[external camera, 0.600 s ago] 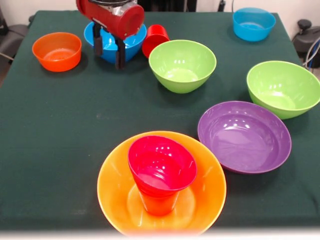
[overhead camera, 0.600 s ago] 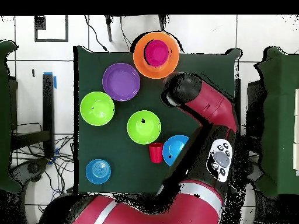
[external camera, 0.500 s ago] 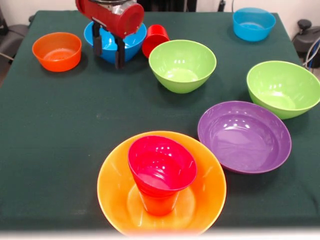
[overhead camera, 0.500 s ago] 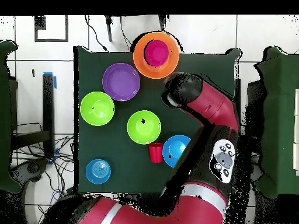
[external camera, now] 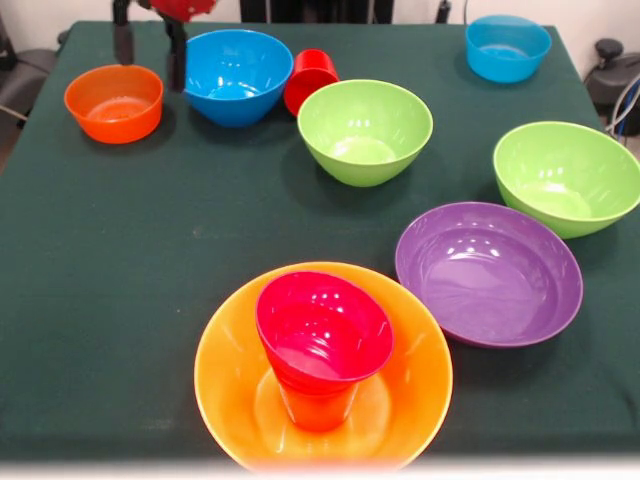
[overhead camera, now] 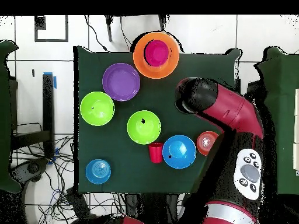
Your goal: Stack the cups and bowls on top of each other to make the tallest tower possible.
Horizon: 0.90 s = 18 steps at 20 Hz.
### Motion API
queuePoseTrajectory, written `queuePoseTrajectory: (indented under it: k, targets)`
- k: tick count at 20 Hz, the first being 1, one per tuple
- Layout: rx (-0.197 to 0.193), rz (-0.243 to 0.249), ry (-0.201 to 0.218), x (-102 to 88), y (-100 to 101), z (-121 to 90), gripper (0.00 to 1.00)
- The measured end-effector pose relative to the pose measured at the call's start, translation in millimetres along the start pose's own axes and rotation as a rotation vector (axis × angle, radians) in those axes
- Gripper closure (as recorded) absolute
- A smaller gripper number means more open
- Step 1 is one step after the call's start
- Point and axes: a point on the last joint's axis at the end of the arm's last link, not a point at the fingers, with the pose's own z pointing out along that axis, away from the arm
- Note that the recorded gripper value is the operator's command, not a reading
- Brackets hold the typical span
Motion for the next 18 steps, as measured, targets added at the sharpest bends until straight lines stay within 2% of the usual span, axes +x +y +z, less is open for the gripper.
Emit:
queuePoseTrajectory:
  k: [4, 6, 10, 18]
  targets:
    - [-0.001, -0.031, -0.026, -8.5, 7.7, -5.8, 0.0]
    - [-0.015, -0.047, -0.033, -10.1, 17.9, -6.8, 0.0]
    - [-0.031, -0.079, -0.028, -4.3, 33.4, -3.1, 0.0]
    - [-0.028, -0.116, -0.023, 3.4, 42.6, 2.6, 0.0]
